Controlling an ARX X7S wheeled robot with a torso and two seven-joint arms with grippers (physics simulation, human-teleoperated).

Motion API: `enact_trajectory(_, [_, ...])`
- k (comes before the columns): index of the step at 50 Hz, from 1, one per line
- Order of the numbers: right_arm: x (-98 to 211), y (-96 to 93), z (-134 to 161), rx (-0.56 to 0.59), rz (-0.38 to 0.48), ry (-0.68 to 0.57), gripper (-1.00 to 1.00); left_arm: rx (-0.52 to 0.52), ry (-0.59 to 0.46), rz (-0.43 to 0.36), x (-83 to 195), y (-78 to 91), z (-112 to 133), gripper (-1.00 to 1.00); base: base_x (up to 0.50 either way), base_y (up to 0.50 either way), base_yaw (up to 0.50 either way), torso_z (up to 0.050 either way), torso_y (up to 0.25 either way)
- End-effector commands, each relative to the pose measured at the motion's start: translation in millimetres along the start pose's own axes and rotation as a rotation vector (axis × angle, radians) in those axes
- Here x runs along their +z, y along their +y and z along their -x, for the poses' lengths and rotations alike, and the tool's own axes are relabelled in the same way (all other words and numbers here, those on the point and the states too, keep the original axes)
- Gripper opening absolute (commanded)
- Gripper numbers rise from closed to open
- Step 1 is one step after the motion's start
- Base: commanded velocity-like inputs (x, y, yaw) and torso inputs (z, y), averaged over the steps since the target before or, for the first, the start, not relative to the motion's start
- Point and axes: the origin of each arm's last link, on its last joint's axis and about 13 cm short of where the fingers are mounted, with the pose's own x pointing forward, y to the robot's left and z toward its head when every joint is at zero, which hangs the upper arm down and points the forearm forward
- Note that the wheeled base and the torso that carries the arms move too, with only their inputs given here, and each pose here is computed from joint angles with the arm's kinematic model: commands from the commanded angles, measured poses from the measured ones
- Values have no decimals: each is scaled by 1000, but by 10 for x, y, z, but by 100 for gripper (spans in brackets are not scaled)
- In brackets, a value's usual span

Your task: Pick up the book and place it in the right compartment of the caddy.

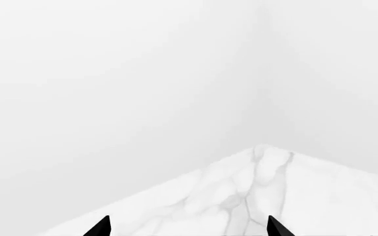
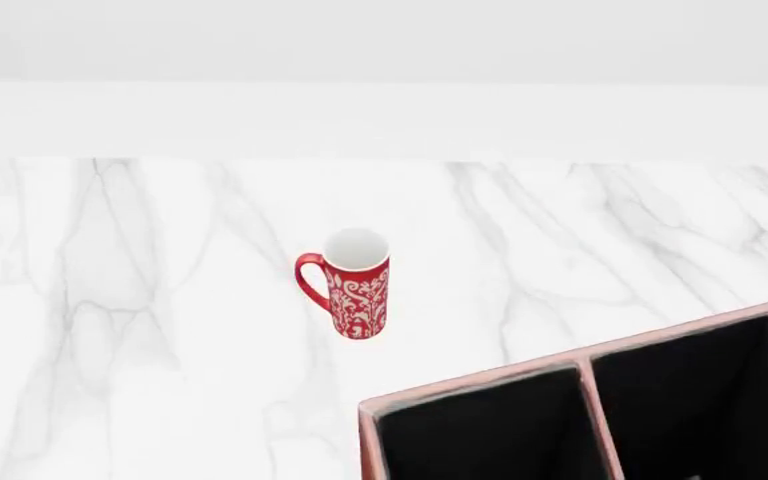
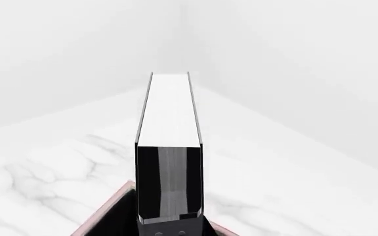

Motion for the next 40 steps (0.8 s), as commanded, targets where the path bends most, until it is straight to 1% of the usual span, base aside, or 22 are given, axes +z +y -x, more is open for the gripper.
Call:
enact_trajectory(1, [-25, 4, -43, 23, -35, 16, -100, 3, 11, -1, -37, 29, 19, 100, 0, 0, 0, 0, 10])
enact_trajectory(10, [-46, 34, -61, 41, -33, 17, -100, 0, 11, 0, -41, 15, 18, 100, 0, 0, 0, 0, 1])
enact_trajectory(12, [-50, 60, -63, 78, -33, 5, -100, -3, 13, -1, -48, 4, 16, 100, 0, 0, 0, 0, 0])
enact_trajectory(13, [-55, 64, -64, 77, -34, 10, -100, -3, 13, -2, -48, 2, 15, 100, 0, 0, 0, 0, 0])
enact_trajectory(14, [-47, 81, -61, 106, -37, -30, -100, -3, 13, -2, -47, 1, 12, 100, 0, 0, 0, 0, 0])
enact_trajectory(15, [-60, 87, -67, 113, -41, -5, -100, -3, 13, -2, -48, 1, 11, 100, 0, 0, 0, 0, 10])
enact_trajectory(21, [-96, 141, -101, 111, -20, -11, -100, -2, 13, -2, -44, 6, 10, 100, 0, 0, 0, 0, 0])
enact_trajectory(40, [-163, 156, -139, 116, -21, 9, -100, -3, 13, -3, -44, 0, 10, 100, 0, 0, 0, 1, 2])
